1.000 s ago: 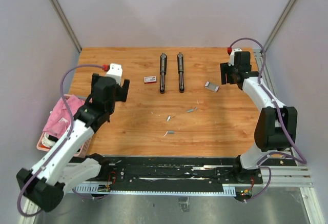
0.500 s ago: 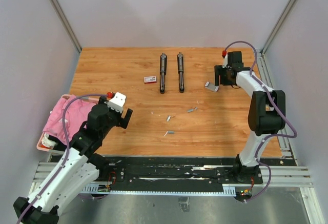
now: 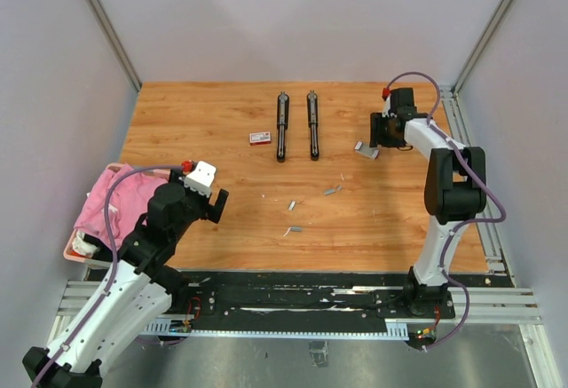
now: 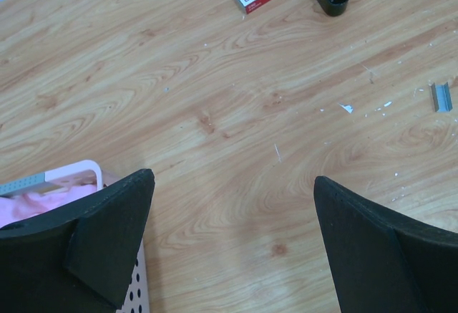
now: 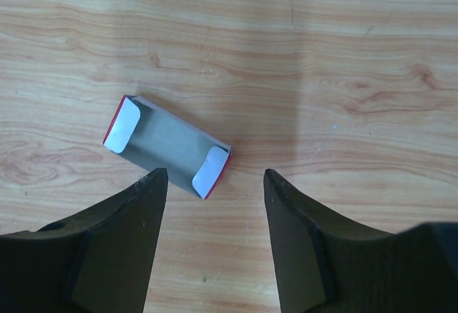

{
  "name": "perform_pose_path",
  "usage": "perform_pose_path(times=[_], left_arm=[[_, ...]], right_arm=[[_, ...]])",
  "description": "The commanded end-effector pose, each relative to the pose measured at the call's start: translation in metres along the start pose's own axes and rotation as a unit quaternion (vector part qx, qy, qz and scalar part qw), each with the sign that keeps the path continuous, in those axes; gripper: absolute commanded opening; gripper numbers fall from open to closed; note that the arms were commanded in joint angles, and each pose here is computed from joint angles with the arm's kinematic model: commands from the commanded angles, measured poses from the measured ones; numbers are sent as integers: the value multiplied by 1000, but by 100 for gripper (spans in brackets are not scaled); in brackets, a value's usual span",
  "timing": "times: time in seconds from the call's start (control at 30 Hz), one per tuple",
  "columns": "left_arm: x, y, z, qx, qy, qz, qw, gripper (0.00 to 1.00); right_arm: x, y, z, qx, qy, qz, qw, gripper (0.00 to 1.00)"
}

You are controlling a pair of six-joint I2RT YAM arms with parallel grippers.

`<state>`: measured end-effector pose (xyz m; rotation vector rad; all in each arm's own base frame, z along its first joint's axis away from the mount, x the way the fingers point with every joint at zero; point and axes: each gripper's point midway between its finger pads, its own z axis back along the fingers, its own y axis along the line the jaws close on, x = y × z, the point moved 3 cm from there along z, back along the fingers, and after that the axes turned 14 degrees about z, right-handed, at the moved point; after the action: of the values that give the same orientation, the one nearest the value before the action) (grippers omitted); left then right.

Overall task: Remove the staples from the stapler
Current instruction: Move the staple box to the center of the board.

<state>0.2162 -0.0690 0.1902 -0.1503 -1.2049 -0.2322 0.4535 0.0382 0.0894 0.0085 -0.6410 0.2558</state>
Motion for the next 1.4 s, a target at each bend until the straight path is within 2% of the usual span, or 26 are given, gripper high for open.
perform_pose_path(times=[0.0, 0.37, 0.47, 0.57, 0.73, 1.17, 1.37], left_arm=[[5, 1, -1, 3, -15, -3, 1000, 98], [6, 4, 0, 8, -18, -3, 1000, 98], [5, 4, 0, 10, -18, -5, 1000, 98], [4, 6, -1, 16, -18, -4, 1000, 98], [6, 11, 1, 26, -23, 3, 999, 98], [7, 14, 2, 30, -27, 7, 999, 98], [6, 11, 3, 19, -28, 4, 999, 98]], right_arm=[[-3, -5, -14, -4, 24, -12, 1000, 56], [-16, -2, -31, 10, 50, -13, 999, 49], [-18, 0, -32, 18, 51, -11, 998, 42], [-18, 2, -31, 25, 52, -7, 998, 31], [-24, 4, -27, 31, 55, 0, 998, 22], [-44, 12, 0, 66, 60, 64, 994, 18], [-65, 23, 11, 89, 75, 64, 991, 17]])
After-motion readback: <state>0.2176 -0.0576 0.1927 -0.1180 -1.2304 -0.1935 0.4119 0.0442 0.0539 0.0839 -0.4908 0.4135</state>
